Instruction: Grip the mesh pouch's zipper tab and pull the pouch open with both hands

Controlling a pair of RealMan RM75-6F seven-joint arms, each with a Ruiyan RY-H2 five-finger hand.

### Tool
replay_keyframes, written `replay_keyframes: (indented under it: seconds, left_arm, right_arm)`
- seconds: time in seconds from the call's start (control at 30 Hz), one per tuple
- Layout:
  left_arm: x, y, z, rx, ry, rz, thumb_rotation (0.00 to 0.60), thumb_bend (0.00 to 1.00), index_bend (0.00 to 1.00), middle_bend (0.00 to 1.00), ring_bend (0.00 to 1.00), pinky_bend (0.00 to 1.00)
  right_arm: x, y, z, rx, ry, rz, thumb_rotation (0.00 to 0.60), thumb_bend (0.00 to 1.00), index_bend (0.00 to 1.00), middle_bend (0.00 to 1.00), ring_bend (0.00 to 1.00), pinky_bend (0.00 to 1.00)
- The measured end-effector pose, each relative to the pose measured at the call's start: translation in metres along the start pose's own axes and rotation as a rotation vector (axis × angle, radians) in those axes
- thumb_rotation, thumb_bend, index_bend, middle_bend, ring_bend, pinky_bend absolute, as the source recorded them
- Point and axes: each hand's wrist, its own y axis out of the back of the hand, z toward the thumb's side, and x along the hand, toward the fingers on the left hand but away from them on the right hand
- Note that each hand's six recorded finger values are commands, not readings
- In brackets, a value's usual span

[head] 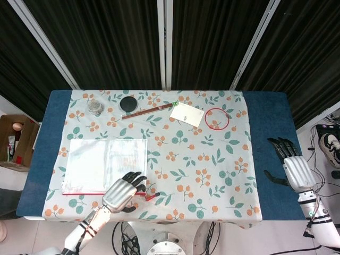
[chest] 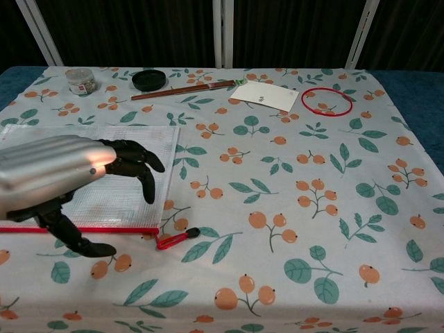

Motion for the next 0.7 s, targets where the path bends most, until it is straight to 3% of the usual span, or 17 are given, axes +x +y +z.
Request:
replay_keyframes:
  seconds: [0.3, 0.7]
  left_arm:
    - [0.031, -0.017, 0.029, -0.133, 0.040, 0.002, 0.600, 0.24, 0.41, 0.16, 0.10, 0.16]
    - [0.043, -0.034, 0.021, -0.084, 0.160, -0.051, 0.600, 0.27, 0.40, 0.15, 0.10, 0.16]
  right_arm:
    - [-0.003, -0.003, -0.002, -0.005, 0.002, 0.005, 0.600, 0.18, 0.05, 0.09, 0.00, 0.01]
    - [-0.001, -0.005, -0.010, -0.022, -0.016, 0.012, 0.600, 0.18, 0.05, 0.09, 0.00, 0.01]
